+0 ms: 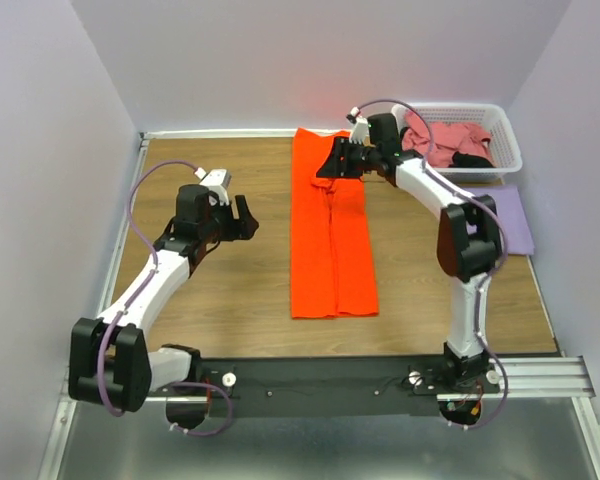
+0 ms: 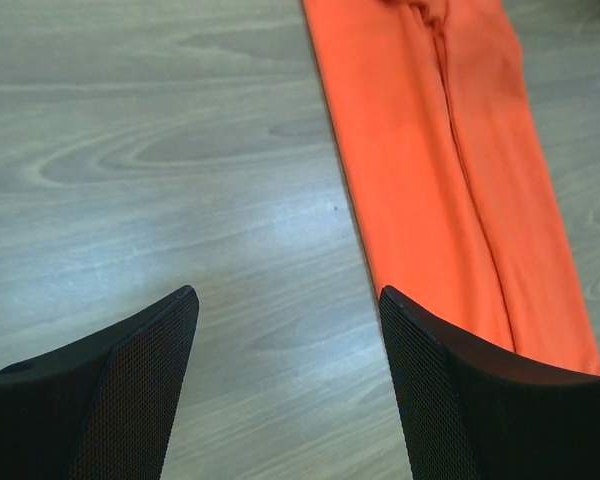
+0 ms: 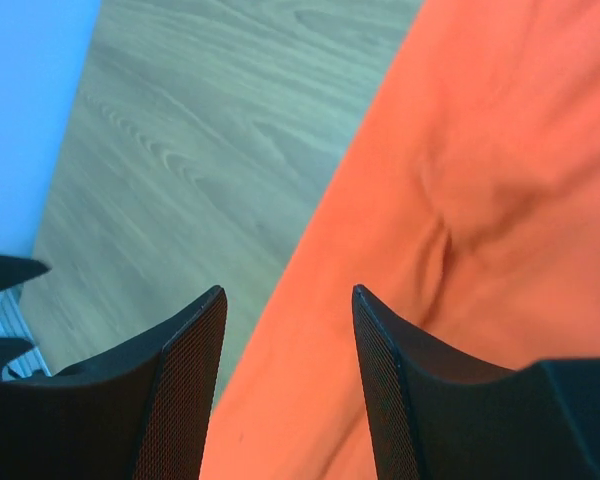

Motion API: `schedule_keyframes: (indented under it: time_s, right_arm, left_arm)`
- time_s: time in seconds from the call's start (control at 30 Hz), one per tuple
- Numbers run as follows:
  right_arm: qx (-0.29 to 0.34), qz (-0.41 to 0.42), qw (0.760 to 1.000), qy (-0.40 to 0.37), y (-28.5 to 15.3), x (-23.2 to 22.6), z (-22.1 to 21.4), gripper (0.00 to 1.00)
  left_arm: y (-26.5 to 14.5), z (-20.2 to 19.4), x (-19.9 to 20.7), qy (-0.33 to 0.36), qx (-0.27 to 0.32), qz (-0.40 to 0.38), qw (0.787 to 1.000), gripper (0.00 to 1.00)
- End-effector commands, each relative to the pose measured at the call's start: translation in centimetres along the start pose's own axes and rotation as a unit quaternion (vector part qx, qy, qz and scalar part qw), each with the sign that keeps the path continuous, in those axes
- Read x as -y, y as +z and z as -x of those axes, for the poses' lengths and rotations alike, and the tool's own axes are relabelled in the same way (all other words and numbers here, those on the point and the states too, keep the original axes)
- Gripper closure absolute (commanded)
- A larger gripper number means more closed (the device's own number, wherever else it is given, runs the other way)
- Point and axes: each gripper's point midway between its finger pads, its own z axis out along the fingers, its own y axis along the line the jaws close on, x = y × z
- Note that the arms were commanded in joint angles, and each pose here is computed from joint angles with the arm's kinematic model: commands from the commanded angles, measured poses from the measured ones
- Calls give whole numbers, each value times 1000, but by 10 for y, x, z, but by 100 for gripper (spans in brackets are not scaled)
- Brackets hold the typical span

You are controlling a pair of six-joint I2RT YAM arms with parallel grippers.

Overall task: Fold and stack the t-shirts
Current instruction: Fold the tshirt

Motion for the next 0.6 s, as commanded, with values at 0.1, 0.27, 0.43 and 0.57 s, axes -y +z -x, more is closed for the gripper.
schedule_keyframes:
  time_s: [0.1, 0.27, 0.43, 0.57]
  right_arm:
    - [-70, -162, 981, 80, -96, 10, -103, 40]
    - [-150, -200, 961, 119, -140, -8, -194, 40]
    - [-184, -209, 948, 155, -172, -19, -250, 40]
    - [-213, -191, 943, 172, -182, -25, -280, 40]
  left_arm:
    - [4, -56, 12, -11, -92, -25, 995, 20]
    - [4, -97, 21, -42, -155, -45, 986, 21]
    - [-1, -125, 30, -61, -202, -25, 977, 22]
    - [-6, -145, 42, -86, -232, -17, 969, 24]
